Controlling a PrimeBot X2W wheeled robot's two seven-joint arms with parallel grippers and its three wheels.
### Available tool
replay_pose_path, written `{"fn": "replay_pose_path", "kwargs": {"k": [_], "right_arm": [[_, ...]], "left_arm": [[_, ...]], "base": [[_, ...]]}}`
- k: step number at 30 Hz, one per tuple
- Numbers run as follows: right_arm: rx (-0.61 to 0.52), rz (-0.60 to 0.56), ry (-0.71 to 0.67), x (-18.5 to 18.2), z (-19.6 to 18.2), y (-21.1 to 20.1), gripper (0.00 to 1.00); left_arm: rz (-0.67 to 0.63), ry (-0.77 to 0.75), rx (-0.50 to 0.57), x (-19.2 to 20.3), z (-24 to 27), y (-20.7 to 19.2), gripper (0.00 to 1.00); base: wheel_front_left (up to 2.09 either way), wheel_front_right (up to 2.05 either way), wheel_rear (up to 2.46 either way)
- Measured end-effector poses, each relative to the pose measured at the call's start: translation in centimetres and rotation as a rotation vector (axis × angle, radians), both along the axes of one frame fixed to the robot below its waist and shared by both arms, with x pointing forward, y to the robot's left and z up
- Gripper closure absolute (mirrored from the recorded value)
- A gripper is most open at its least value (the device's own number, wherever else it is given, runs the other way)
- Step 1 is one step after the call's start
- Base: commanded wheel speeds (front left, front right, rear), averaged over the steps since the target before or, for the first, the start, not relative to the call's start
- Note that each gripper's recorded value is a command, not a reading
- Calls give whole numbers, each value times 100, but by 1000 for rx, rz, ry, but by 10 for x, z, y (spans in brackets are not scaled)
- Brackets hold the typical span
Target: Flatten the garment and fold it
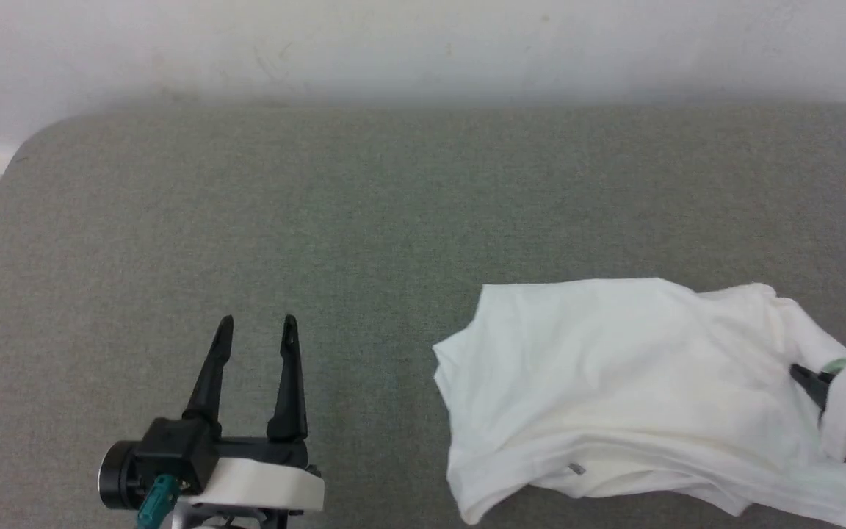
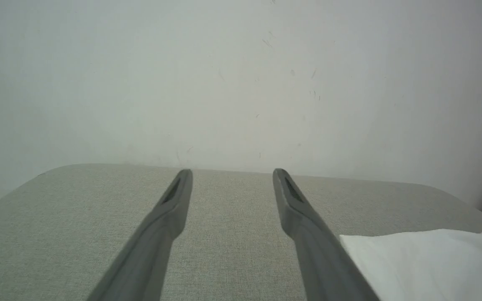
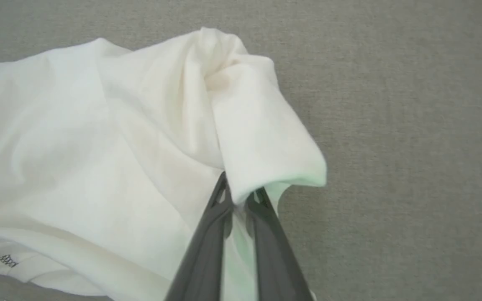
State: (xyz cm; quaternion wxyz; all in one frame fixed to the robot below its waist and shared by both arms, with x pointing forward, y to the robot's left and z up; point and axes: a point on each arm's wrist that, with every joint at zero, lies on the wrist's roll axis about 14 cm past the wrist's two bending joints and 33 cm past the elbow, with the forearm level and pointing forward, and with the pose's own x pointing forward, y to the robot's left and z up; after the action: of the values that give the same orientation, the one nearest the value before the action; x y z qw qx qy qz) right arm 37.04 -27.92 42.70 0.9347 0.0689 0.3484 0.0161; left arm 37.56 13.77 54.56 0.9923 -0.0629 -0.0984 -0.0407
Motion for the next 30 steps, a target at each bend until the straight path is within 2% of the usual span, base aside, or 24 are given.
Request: {"fn": "replay_pose_path", "kwargs": {"k": [3, 6, 10, 15, 21, 25, 30], "right_arm": [[-36, -33, 26, -11, 2, -20, 100], [9, -9, 28, -11, 9, -6, 100], [103, 72, 33, -10, 17, 37, 100], [318, 187, 25, -11, 31, 109, 100], [493, 252, -17, -6, 43, 174, 100], [551, 294, -50, -2, 48, 213, 100], [545, 302, -26, 0, 30, 233, 100]], "left_arm": [[-9, -3, -1, 1, 1, -3, 0], [-16, -3, -2, 1, 1, -5, 0], [-23, -5, -2, 0, 2, -8, 0], [-26, -9, -2, -4, 3, -8, 0], [-27, -9, -7, -10, 4, -7, 0], [-26, -8, -10, -14, 4, -5, 0], [-20, 3, -16, -15, 0, -4, 0]], "base": [[0, 0, 0], [0, 0, 0], [0, 0, 0], [0, 0, 0], [0, 0, 0], [0, 0, 0], [0, 0, 0]]}}
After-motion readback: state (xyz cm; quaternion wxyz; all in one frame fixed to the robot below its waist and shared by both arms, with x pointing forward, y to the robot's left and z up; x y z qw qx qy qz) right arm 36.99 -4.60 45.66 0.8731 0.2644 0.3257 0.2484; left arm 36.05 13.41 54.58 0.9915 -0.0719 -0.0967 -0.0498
